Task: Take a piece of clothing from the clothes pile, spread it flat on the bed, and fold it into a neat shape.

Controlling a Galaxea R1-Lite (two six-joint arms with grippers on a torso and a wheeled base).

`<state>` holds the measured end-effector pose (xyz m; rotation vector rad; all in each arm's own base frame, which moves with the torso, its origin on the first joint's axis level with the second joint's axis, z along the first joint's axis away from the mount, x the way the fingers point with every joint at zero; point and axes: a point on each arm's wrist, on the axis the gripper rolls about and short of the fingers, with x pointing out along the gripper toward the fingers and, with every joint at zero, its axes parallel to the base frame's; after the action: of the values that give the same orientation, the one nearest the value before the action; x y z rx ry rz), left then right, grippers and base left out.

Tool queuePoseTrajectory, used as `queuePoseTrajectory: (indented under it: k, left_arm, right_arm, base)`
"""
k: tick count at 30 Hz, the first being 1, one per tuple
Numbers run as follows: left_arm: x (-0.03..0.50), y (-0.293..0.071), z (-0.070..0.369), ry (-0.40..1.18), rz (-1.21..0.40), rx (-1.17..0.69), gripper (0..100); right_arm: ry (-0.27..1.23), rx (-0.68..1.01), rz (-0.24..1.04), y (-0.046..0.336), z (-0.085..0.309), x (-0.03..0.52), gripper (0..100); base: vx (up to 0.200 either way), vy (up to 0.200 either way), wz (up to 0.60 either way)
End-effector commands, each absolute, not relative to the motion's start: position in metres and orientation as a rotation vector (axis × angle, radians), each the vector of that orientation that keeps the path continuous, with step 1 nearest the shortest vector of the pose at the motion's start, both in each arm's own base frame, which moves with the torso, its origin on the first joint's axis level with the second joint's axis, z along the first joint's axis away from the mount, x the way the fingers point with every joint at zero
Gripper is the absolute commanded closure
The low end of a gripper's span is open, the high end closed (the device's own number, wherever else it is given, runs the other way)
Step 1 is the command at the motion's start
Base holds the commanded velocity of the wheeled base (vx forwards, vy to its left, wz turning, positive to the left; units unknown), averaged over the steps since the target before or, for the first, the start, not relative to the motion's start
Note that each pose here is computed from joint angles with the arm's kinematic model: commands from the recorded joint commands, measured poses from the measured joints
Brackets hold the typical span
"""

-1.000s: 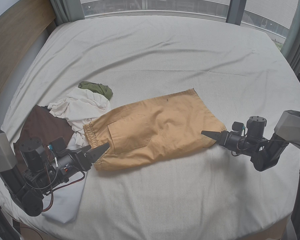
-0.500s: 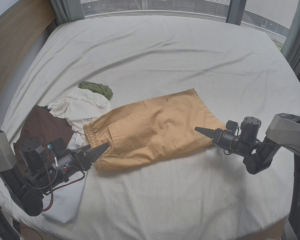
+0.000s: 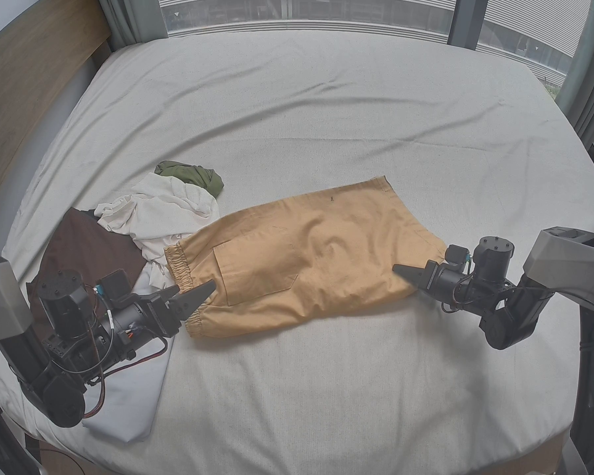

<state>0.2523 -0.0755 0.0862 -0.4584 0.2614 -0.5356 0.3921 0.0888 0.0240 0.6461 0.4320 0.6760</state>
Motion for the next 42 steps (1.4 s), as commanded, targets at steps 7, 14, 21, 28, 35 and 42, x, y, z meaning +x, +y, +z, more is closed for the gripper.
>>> queuePoseTrajectory:
  k: [7, 14, 21, 28, 35, 42]
  left_arm:
    - [0.252, -0.075, 0.085, 0.267, -0.535, -0.46, 0]
    - [0.252, -0.075, 0.085, 0.267, -0.535, -0.46, 0]
    - [0.252, -0.076, 0.083, 0.276, -0.536, -0.46, 0]
    - [0.251, -0.076, 0.082, 0.283, -0.534, -0.46, 0]
    - [0.251, -0.076, 0.082, 0.286, -0.534, -0.46, 0]
    - [0.251, -0.076, 0.079, 0.296, -0.533, -0.46, 0]
  right_arm:
    - [0.438, 0.572, 0.68, 0.084, 0.039, 0.365, 100]
    - [0.474, 0.539, 0.653, 0.073, 0.037, 0.344, 100]
    - [0.509, 0.487, 0.587, 0.047, 0.043, 0.319, 100]
    - [0.562, 0.458, 0.563, 0.038, 0.046, 0.296, 100]
    - [0.594, 0.454, 0.546, 0.034, 0.043, 0.281, 100]
    - [0.626, 0.437, 0.506, 0.021, 0.035, 0.269, 100]
  base:
    - [0.0, 0.0, 0.0]
    - [0.0, 0.0, 0.0]
    - [0.0, 0.0, 0.0]
    - [0.0, 0.0, 0.0]
    - [0.0, 0.0, 0.0]
    - [0.0, 0.0, 0.0]
